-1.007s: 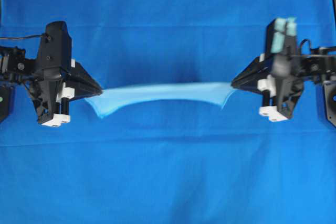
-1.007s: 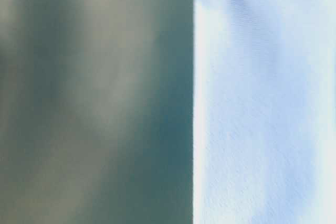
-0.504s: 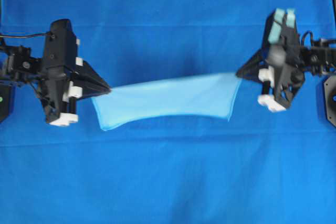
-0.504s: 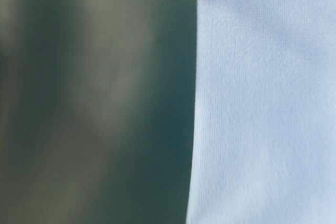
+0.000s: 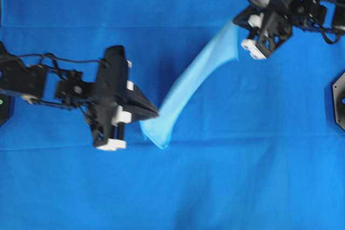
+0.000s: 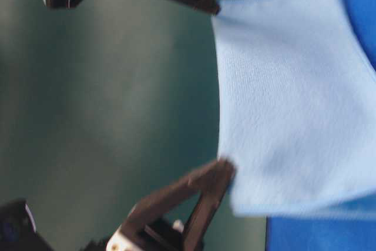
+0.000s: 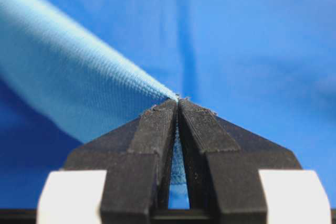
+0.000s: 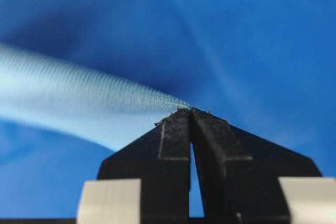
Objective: Fold the light blue towel.
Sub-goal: 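Swing the towel vertical, left gripper moving right, right gripper moving far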
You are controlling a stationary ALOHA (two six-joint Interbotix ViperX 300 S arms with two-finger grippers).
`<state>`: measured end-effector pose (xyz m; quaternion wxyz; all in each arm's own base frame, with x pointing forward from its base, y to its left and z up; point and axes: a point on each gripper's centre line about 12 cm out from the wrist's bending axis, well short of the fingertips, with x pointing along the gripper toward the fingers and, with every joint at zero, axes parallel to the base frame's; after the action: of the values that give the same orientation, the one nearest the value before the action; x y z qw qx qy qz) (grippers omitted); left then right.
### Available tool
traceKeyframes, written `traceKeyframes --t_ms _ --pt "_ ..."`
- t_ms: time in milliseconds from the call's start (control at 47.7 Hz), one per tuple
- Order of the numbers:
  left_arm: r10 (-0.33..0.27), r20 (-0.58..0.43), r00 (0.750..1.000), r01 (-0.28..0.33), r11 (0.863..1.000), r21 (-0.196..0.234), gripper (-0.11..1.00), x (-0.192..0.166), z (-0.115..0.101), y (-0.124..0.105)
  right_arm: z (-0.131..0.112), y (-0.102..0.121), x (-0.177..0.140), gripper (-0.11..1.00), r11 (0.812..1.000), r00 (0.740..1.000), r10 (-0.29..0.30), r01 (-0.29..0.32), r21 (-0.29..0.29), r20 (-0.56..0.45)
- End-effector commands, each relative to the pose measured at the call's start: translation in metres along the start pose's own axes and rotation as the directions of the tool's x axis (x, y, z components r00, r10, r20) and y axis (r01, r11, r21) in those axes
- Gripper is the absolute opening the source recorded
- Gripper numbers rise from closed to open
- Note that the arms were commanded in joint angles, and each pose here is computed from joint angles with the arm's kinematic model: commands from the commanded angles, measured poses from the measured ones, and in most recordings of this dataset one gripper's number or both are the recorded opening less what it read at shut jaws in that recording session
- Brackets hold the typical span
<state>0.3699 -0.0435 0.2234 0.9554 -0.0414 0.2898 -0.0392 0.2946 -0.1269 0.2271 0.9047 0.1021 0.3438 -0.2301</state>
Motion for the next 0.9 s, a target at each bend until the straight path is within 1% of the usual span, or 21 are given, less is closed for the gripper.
traceKeyframes --t_ms 0,168,336,462,567,692,881 --pt "-0.027 0.068 0.997 0.027 1.0 0.011 0.02 0.008 0.021 -0.011 0.022 -0.007 0.002 0.02 1.0 0.998 -0.013 0.013 0.005 0.057" --pt "-0.053 0.112 0.992 0.051 0.998 0.024 0.02 0.032 0.037 -0.024 0.039 -0.019 0.016 0.02 0.998 0.996 -0.054 0.055 -0.015 0.066" --pt "-0.058 0.126 0.99 0.055 0.998 0.028 0.02 0.06 0.052 -0.028 0.051 -0.021 0.025 0.02 0.997 0.995 -0.065 0.068 -0.037 0.078" --pt "-0.059 0.132 0.989 0.055 0.998 0.028 0.02 0.072 0.06 -0.03 0.055 -0.022 0.028 0.02 0.996 0.994 -0.072 0.075 -0.046 0.078" --pt "-0.06 0.14 0.988 0.056 0.998 0.033 0.02 0.073 0.063 -0.031 0.054 -0.026 0.028 0.02 0.995 0.994 -0.082 0.086 -0.049 0.073" --pt "-0.059 0.143 0.988 0.055 0.998 0.032 0.02 0.074 0.063 -0.03 0.052 -0.034 0.025 0.02 0.994 0.993 -0.104 0.106 -0.04 0.063" --pt "-0.064 0.19 0.98 0.058 0.998 0.039 0.02 0.086 0.071 -0.031 0.038 -0.052 0.013 0.02 0.989 0.988 -0.147 0.148 -0.017 0.047"
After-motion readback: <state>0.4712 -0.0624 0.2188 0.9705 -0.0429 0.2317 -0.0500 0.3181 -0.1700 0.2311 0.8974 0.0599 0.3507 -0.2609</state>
